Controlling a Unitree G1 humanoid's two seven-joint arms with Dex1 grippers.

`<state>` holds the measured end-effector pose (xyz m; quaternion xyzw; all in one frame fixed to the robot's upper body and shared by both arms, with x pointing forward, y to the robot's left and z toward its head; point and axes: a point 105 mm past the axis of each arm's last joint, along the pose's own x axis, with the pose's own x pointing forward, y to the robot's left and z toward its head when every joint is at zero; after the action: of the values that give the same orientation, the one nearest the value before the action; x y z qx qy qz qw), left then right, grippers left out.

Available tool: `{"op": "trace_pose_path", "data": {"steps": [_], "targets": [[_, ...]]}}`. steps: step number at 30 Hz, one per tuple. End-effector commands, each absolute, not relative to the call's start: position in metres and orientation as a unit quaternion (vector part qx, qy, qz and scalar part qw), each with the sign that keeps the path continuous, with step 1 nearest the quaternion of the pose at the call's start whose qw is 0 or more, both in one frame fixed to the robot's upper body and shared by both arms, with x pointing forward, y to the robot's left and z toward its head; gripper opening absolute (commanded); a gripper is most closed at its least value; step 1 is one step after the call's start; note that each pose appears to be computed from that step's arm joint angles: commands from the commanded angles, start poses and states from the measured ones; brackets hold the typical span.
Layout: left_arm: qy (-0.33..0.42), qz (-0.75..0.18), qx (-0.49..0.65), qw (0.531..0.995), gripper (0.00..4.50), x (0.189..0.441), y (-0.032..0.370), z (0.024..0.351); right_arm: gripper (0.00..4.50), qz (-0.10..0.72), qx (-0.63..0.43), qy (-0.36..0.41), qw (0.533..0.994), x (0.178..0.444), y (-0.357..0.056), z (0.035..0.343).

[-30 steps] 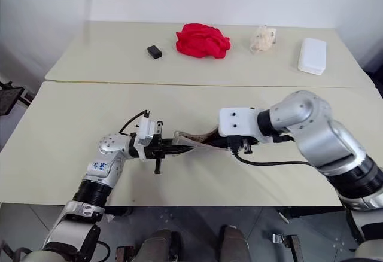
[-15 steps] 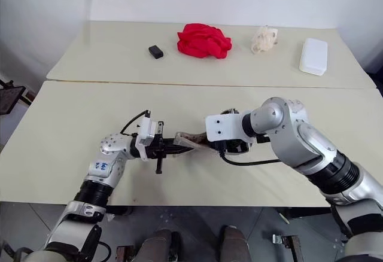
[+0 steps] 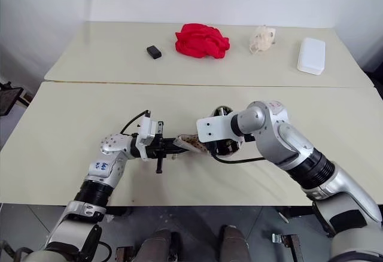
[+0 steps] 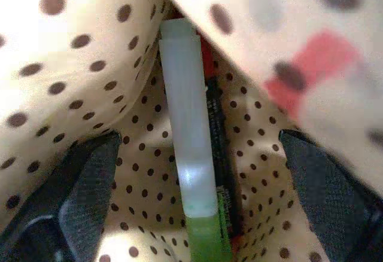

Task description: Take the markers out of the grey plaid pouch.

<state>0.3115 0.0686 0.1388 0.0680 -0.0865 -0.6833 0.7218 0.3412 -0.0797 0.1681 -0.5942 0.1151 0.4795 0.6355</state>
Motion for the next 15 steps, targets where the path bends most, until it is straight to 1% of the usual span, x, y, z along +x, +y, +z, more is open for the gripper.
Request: {"op": "trace_pose_path", "data": {"steps": [1,2,8,11,13,15], "targets": [[-0.112,-0.693,0.073,0.709,0.0,0.309,0.065,0.151,3.22,0.453,-0.616,0.104,0.636,0.35,-0.082,0.171],[-0.111,-0.693,0.072,0.708,0.0,0.308,0.065,0.151,2.91,0.445,-0.621,0.096,0.637,0.352,-0.082,0.172],[-0.11,-0.695,0.071,0.707,0.0,0.308,0.065,0.151,2.91,0.424,-0.631,0.067,0.646,0.357,-0.076,0.178],[-0.109,-0.696,0.071,0.706,0.0,0.308,0.065,0.151,2.91,0.424,-0.634,0.078,0.642,0.359,-0.079,0.172],[-0.11,-0.697,0.072,0.705,0.0,0.308,0.065,0.152,2.91,0.438,-0.627,0.092,0.638,0.357,-0.08,0.165],[-0.11,-0.696,0.071,0.705,0.0,0.308,0.066,0.152,2.91,0.461,-0.62,0.113,0.625,0.352,-0.08,0.152]]}}
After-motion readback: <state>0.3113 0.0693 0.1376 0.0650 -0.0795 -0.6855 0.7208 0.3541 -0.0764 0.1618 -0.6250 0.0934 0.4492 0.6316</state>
